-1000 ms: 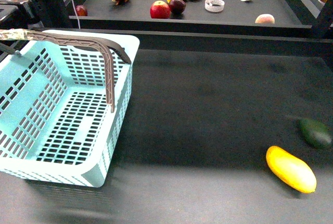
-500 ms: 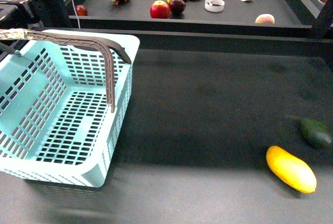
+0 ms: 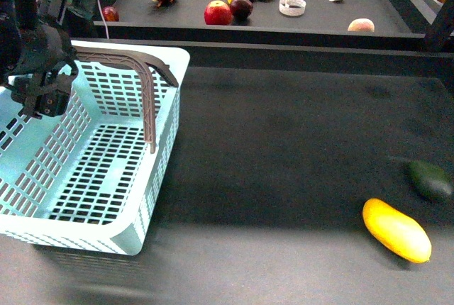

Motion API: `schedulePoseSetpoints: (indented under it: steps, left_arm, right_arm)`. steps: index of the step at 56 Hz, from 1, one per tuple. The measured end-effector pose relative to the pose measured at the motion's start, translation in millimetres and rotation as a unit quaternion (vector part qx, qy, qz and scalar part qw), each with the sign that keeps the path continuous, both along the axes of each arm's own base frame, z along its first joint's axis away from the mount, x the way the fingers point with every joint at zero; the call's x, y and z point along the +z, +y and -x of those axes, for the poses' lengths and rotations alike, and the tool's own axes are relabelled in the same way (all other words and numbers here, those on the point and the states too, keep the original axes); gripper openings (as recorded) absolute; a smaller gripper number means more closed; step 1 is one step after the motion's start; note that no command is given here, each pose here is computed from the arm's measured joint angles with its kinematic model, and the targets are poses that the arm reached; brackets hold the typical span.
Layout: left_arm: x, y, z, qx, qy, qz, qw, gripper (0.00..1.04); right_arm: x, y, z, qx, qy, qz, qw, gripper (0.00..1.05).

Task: Pick mango with right arm and hold basket with left

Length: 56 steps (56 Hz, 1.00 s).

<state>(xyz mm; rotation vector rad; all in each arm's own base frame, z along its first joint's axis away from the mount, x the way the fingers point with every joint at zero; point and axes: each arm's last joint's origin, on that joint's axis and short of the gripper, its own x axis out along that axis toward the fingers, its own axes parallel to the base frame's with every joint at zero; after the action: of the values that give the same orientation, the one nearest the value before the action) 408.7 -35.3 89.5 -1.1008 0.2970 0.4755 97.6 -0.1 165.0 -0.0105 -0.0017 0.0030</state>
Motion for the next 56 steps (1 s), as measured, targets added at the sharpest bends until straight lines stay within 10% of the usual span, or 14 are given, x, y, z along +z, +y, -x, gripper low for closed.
schedulePoseSetpoints:
  steps: [32, 56]
  left_arm:
    - [0, 3, -8, 0.016, -0.017, 0.046, 0.999, 0.08]
    - [40, 1, 52, -0.069, -0.029, -0.067, 0.995, 0.05]
  right_arm:
    - [0, 0, 0, 0.000, 0.000, 0.000, 1.000, 0.96]
    - [0, 0, 0, 0.000, 0.000, 0.000, 1.000, 0.96]
